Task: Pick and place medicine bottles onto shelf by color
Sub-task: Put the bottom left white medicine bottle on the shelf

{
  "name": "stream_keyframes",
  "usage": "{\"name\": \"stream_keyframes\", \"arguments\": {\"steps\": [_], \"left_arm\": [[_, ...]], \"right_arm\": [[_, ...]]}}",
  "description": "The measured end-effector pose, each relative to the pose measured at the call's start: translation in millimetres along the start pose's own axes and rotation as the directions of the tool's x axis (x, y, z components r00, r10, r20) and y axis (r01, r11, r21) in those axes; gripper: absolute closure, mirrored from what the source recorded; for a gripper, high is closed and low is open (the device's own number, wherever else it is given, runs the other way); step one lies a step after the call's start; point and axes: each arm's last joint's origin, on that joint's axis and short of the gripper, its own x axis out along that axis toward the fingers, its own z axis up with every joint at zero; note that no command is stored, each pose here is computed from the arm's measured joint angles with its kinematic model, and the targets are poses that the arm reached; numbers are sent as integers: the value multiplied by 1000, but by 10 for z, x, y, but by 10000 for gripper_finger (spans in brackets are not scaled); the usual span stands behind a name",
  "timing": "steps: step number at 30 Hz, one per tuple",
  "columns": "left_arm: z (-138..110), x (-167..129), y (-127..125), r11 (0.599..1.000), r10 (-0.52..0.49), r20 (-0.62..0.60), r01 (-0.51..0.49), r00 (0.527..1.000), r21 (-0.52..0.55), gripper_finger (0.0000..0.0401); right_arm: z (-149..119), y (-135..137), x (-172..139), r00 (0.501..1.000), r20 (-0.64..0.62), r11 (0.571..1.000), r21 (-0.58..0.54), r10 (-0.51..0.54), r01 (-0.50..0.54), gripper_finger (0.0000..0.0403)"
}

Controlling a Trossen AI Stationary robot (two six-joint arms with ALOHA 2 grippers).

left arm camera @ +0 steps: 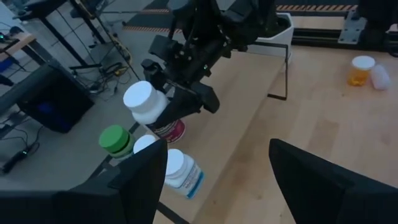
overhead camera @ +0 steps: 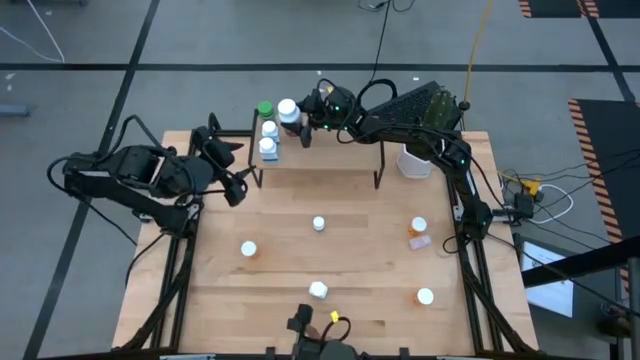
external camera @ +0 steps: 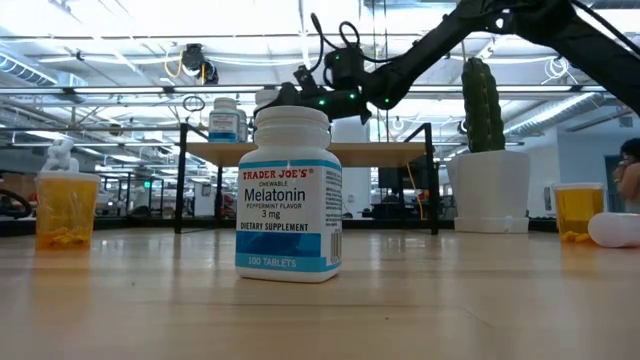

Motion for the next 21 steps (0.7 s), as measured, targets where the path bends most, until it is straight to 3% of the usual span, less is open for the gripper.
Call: {"name": "stream_keyframes", "arguments": {"steps": [5, 12, 21], "left_arm": [[4, 1, -2, 1000, -1, 3, 1, 1000, 3, 121], [9, 70, -50, 1000, -4, -20, 5, 1000, 14, 121], [8, 150, -123, 1000, -8, -51, 9, 999, 29, 121]], "right_arm": [[-7, -9, 0, 1000, -2, 1000, -3, -2, 2, 104], [18, -24, -18, 1000, 0, 1000, -8, -8, 8, 52], [252, -6, -115, 999, 40, 1000, -28, -8, 9, 47]]}}
